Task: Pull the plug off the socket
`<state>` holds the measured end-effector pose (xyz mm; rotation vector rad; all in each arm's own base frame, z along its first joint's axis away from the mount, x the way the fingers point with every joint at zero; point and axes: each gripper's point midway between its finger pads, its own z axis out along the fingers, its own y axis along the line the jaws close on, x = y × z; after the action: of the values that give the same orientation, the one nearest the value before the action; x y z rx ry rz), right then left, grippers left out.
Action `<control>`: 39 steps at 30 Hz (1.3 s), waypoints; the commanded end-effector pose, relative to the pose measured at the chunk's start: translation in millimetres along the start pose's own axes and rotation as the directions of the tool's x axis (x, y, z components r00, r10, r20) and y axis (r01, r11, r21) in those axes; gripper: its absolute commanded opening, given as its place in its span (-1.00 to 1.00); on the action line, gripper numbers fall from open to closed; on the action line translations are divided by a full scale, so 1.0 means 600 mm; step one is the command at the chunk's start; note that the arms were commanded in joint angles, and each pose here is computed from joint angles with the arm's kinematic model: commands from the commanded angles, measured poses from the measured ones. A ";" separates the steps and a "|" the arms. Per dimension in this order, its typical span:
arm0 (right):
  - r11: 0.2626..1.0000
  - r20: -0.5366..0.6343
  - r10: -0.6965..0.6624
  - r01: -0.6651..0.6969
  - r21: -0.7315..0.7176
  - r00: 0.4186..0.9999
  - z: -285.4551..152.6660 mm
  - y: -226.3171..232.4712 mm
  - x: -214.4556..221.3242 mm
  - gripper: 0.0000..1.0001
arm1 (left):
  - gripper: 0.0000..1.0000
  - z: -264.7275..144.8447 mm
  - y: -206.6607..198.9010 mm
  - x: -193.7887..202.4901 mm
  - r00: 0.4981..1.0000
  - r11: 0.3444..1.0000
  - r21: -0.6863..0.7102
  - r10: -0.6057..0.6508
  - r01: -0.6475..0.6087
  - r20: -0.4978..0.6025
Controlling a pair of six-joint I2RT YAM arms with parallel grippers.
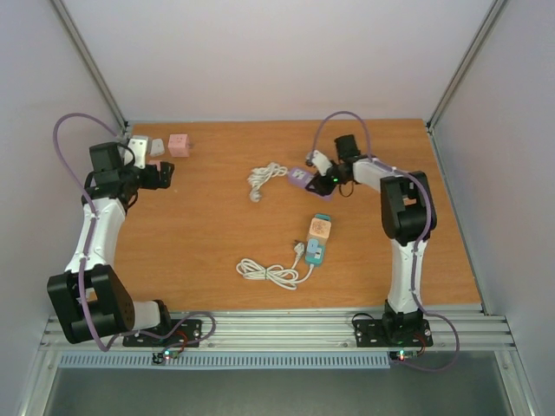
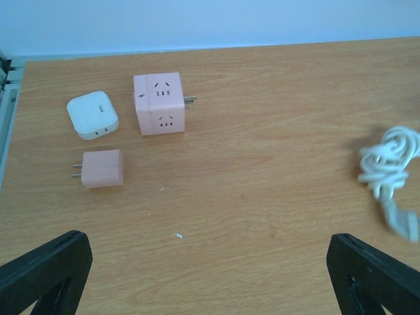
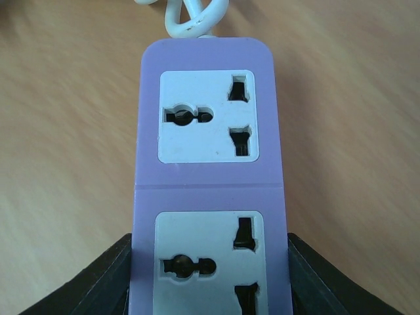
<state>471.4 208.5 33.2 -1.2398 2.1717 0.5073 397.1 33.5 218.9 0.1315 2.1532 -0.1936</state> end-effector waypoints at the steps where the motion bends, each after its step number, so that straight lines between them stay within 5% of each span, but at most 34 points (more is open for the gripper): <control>1: 0.973 -0.050 0.197 -0.189 0.129 0.979 -0.063 -0.087 0.106 -0.34 | 0.99 0.003 -0.014 -0.006 1.000 0.998 0.062 0.022 -0.023 0.020; 11: 0.815 0.033 0.476 -0.456 0.358 0.879 -0.223 -0.221 0.307 -0.36 | 0.99 0.012 -0.102 0.011 0.994 0.942 0.321 0.109 -0.101 -0.006; 24: 0.661 0.099 0.626 -0.594 0.458 0.773 -0.359 -0.176 0.489 -0.34 | 0.99 0.037 -0.250 0.078 0.927 0.794 0.525 0.374 -0.306 -0.026; 29: 0.676 0.100 0.611 -0.584 0.450 0.785 -0.368 -0.146 0.489 -0.11 | 0.99 0.036 -0.304 0.103 0.910 0.720 0.619 0.414 -0.313 -0.022; 39: 0.756 0.221 0.514 -0.560 0.338 0.829 -0.435 -0.153 0.362 0.58 | 0.99 0.012 -0.382 0.168 0.852 0.601 0.719 0.524 -0.350 -0.023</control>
<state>380.7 -144.0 38.5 -0.2835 2.4598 0.2478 330.0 -175.0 157.3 1.0670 2.1198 -0.6927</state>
